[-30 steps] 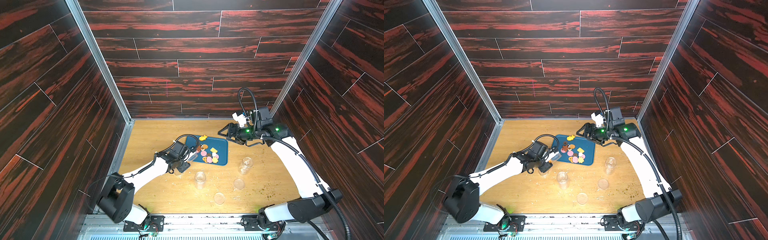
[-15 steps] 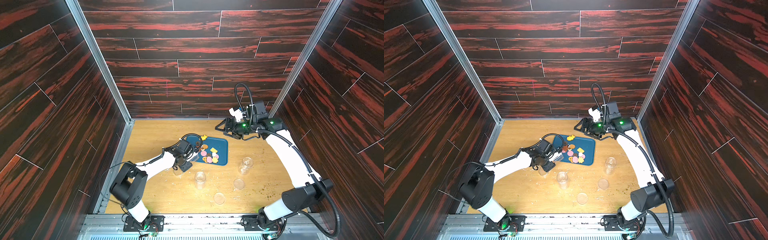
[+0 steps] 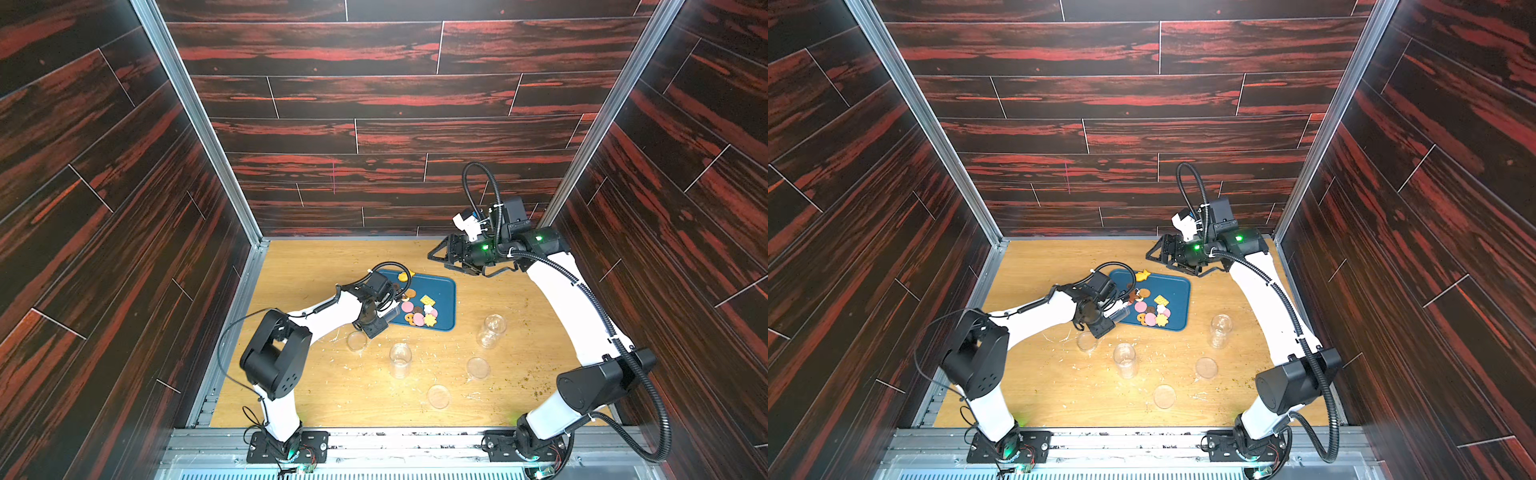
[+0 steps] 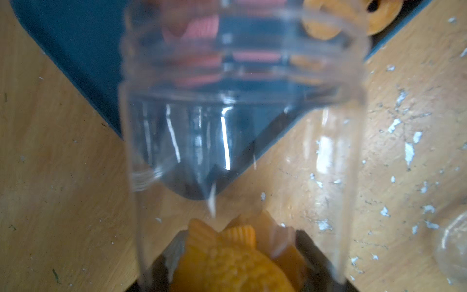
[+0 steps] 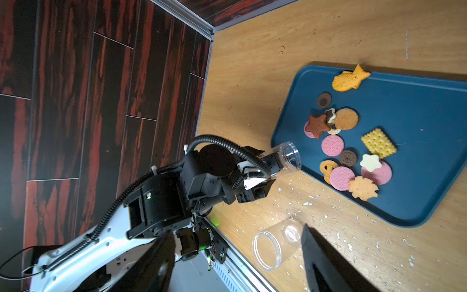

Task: Pour the cookies out of the jar
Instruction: Pour the cookies in the jar onto the tray.

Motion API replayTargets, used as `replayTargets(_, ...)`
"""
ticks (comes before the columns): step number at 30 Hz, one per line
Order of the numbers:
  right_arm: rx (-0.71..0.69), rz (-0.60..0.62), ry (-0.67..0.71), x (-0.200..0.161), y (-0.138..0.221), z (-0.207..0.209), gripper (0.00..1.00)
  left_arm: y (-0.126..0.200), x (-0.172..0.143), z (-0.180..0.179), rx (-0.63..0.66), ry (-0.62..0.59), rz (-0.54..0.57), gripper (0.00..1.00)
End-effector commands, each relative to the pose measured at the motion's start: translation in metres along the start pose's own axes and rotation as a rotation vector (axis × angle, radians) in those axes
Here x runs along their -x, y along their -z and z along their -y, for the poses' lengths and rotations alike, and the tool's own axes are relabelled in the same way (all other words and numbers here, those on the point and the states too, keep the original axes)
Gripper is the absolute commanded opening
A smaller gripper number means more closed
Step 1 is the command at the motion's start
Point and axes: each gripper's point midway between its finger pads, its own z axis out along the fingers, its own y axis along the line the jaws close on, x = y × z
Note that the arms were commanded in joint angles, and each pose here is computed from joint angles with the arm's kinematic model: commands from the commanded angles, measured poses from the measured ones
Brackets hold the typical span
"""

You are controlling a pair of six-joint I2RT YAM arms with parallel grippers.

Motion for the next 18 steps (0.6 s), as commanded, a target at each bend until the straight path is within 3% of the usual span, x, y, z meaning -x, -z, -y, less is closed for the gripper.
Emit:
replayTargets(1, -0.029, -0.038, -0.016, -0.013, -0.006, 0.013, 0.81, 0.011, -0.003, -0.008, 0.023, 0.004, -0.048, 0.58)
replayTargets(18, -0.119, -0.095, -0.067, -0.034, -0.021, 0.046, 0.81, 0.026, -0.01, -0.024, 0.088, 0.017, -0.162, 0.59)
